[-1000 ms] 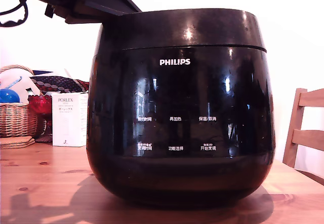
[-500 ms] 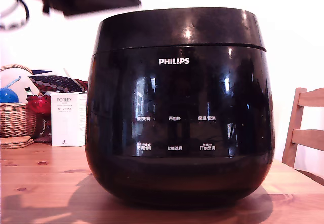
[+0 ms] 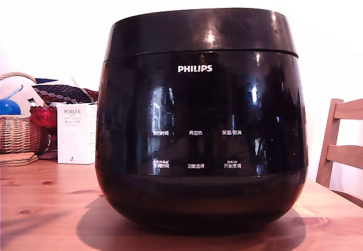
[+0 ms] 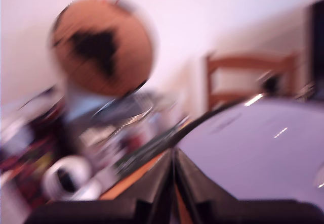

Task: Close the rice cooker by pressing the lid down with medium force

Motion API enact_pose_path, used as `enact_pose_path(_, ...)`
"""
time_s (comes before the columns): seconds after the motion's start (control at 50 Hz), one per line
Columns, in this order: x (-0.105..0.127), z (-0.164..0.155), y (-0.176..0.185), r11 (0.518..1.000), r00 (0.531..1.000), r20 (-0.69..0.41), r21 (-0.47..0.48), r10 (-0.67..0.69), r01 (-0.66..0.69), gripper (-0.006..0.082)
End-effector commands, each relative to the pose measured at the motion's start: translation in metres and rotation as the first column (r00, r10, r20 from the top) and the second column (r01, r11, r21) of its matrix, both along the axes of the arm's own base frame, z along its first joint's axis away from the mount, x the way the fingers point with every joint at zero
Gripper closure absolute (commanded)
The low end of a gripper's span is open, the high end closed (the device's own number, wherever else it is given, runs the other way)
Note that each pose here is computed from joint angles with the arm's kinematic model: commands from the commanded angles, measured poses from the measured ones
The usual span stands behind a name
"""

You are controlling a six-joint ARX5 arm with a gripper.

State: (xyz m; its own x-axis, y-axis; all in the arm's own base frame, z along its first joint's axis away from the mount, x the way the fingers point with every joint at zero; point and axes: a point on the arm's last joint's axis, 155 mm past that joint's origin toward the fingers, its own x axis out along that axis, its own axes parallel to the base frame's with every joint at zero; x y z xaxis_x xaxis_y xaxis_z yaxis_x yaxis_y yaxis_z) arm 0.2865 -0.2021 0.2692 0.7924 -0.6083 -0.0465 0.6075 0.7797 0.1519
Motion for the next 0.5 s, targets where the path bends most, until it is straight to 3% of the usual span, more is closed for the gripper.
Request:
enact_pose_path(0.0,0.006,0.010,0.015,0.999,0.999,0.022,-0.004,0.046,-0.046,0.0791)
enact_pose_path(0.48,0.030,0.036,0.109,0.939,0.935,0.085,-0.047,0.345,-0.342,0.0791)
